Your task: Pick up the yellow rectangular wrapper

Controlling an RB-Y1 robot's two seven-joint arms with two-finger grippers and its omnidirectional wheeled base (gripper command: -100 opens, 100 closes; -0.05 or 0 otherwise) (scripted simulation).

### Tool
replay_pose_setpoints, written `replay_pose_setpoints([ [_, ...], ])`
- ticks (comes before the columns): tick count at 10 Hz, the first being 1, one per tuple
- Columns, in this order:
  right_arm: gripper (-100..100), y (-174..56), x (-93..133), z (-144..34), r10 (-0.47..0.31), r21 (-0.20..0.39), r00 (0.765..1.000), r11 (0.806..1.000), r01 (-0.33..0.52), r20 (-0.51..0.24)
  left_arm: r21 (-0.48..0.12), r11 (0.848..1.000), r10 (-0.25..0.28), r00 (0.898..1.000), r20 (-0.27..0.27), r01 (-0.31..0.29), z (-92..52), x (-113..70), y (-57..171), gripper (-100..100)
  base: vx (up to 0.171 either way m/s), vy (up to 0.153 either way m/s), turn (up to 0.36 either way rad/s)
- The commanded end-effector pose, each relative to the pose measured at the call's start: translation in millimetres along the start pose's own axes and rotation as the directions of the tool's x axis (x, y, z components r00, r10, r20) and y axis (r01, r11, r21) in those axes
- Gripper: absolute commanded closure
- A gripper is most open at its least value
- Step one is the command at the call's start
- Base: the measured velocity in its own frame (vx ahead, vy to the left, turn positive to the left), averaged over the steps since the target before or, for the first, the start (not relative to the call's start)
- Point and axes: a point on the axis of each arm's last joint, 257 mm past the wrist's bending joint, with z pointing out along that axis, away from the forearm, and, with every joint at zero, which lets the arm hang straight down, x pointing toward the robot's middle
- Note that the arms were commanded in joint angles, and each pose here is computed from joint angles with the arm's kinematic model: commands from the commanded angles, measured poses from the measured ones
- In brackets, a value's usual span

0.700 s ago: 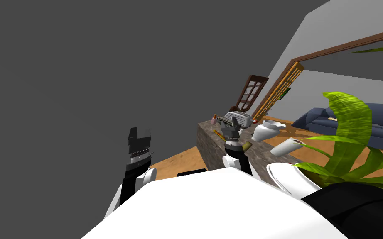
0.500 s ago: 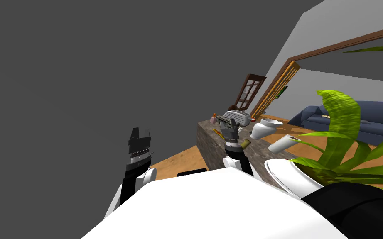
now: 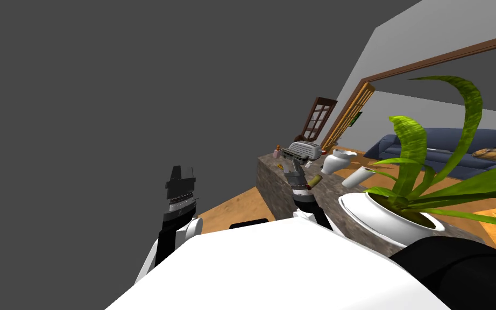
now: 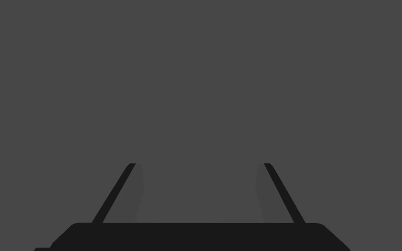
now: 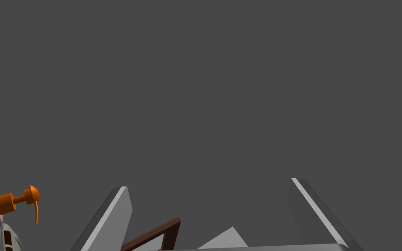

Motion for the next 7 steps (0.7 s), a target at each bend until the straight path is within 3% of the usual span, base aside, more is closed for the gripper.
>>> replay_pose_setpoints([
  [1, -100, -20, 8, -15.7, -0.008, 0.059, 0.999, 0.998, 0.01, -0.041, 0.0, 1.0, 0.0, 1.0, 0.0, 0.0, 0.0, 0.0, 0, 0, -0.043, 0.234, -0.038],
  [3, -100, -47, 13, -39.2, -0.017, 0.144, 0.996, 0.989, 0.03, -0.091, 0.0, 1.0, 0.0, 1.0, 0.0, 0.0, 0.0, 0.0, 0, 0, -0.025, 0.235, -0.028],
  [4, -100, -47, 14, -39.5, -0.021, 0.145, 0.994, 0.989, 0.036, -0.105, 0.0, 1.0, 0.0, 1.0, 0.0, 0.0, 0.0, 0.0, 0, 0, -0.027, 0.13, -0.02],
  [6, -100, -78, 17, -70.7, -0.031, 0.242, 0.986, 0.968, 0.07, -0.162, 0.0, 1.0, 0.0, 1.0, 0.0, 0.0, 0.0, 0.0, 0, 0, -0.003, 0.11, 0.015],
  [7, -100, -78, 17, -71.4, -0.036, 0.244, 0.983, 0.967, 0.08, -0.183, 0.0, 1.0, 0.0, 1.0, 0.0, 0.0, 0.0, 0.0, 0, 0, 0.008, 0.111, -0.004],
])
